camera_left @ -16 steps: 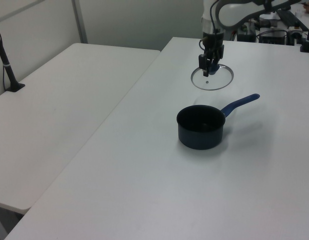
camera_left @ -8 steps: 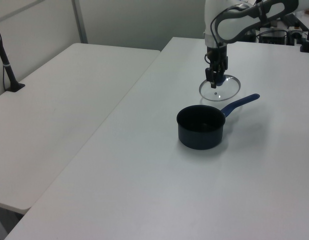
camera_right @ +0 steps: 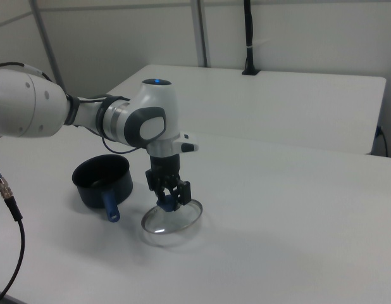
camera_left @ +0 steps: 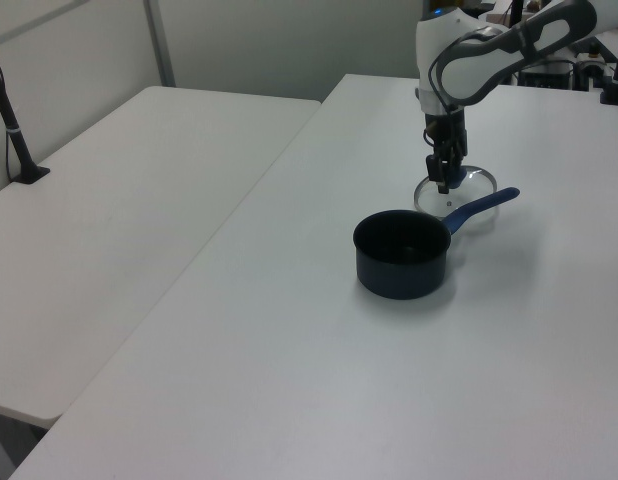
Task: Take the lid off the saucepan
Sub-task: 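Carry the lid beside the saucepan and lower it onto the table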
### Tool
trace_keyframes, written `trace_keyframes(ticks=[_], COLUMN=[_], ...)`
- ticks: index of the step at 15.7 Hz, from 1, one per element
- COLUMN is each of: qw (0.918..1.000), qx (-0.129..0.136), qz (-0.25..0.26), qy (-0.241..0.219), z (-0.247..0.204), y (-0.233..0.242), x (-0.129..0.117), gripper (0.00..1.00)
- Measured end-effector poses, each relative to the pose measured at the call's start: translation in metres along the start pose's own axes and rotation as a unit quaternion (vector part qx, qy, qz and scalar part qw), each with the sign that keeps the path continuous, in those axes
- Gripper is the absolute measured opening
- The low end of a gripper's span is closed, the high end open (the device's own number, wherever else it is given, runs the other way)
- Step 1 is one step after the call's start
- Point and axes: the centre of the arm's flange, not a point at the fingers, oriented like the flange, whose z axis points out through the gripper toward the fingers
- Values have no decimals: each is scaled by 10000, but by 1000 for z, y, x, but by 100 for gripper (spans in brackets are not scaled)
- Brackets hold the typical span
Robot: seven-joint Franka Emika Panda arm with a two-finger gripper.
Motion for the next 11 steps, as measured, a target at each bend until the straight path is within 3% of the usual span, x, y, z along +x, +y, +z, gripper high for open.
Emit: trace_keyframes(ticks=[11], qw=[9982], qx=[-133], qz=[-529], qy=[-257], z=[21], y=[11], x=[-13], gripper=[54])
